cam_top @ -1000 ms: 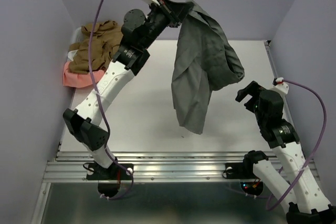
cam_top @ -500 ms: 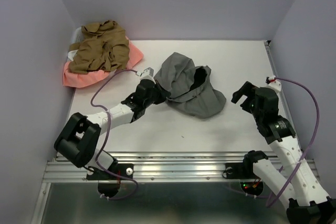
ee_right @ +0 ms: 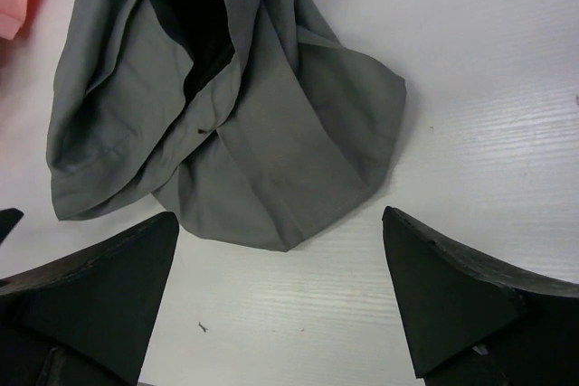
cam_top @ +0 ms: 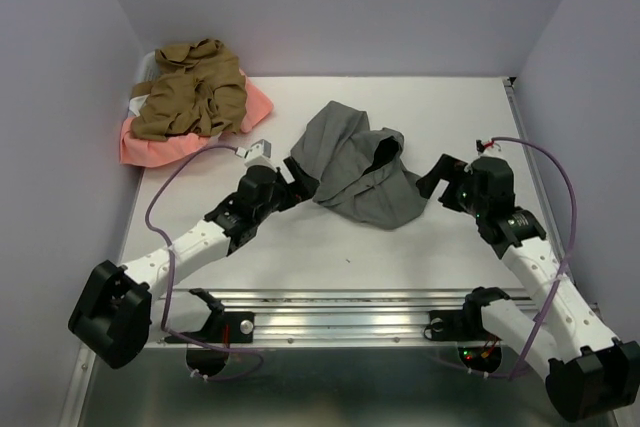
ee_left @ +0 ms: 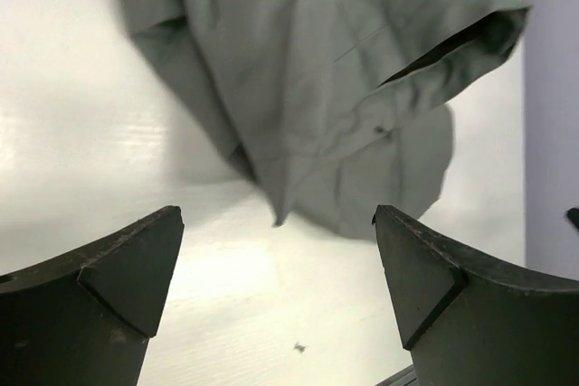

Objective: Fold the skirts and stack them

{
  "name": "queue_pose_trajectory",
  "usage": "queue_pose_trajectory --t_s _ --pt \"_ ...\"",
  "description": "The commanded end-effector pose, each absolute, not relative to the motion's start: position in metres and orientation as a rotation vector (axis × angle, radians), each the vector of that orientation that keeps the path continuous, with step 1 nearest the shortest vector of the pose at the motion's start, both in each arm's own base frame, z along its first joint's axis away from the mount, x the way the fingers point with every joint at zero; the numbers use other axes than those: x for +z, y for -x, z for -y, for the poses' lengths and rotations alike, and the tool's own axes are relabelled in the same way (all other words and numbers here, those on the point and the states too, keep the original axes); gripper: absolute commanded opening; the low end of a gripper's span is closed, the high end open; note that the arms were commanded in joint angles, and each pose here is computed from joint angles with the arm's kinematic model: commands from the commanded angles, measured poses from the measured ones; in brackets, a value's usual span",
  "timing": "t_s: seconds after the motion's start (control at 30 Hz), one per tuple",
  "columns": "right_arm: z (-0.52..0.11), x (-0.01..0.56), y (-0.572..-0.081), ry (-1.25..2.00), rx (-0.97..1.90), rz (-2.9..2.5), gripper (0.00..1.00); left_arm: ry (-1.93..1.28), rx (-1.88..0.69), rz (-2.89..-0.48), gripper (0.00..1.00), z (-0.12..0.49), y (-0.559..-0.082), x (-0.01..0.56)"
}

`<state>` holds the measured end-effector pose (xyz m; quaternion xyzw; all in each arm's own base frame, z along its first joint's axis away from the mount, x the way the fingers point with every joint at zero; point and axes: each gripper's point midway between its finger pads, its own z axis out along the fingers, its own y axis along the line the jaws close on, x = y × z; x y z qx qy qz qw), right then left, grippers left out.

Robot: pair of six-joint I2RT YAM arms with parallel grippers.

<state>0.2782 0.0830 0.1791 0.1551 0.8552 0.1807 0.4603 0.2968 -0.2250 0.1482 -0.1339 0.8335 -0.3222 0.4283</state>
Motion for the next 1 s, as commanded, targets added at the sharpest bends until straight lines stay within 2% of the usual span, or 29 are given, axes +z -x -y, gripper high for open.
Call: queue_pose_trajectory --t_s 0.0,0.17,0.33,0.37,0.5,0.77,0.97 --pt "-0.098 0.203 -0.293 -0.313 0.528 -2.035 1.00 0.355 -0.692 -2.201 0.99 0.203 -0.270 0.105" --pt "-0.101 0.214 -0.317 -0.355 0.523 -2.023 1.00 0.325 -0.786 -2.217 0.99 0.215 -0.263 0.098" --pt "-0.110 0.211 -0.351 -0.370 0.523 -2.045 1.00 0.251 -0.926 -2.157 0.99 0.239 -0.269 0.120" --pt "-0.114 0.226 -0.360 -0.350 0.544 -2.019 1.00 0.244 -0.923 -2.166 0.99 0.241 -0.270 0.117" --pt "-0.113 0.229 -0.394 -0.393 0.489 -2.020 1.00 0.228 -0.902 -2.166 0.99 0.249 -0.284 0.119" --pt "-0.129 0.204 -0.455 -0.413 0.475 -2.092 1.00 0.243 -0.790 -2.181 0.99 0.255 -0.317 0.114" --pt "-0.141 0.185 -0.476 -0.406 0.456 -2.146 1.00 0.270 -0.753 -2.200 0.99 0.258 -0.332 0.107"
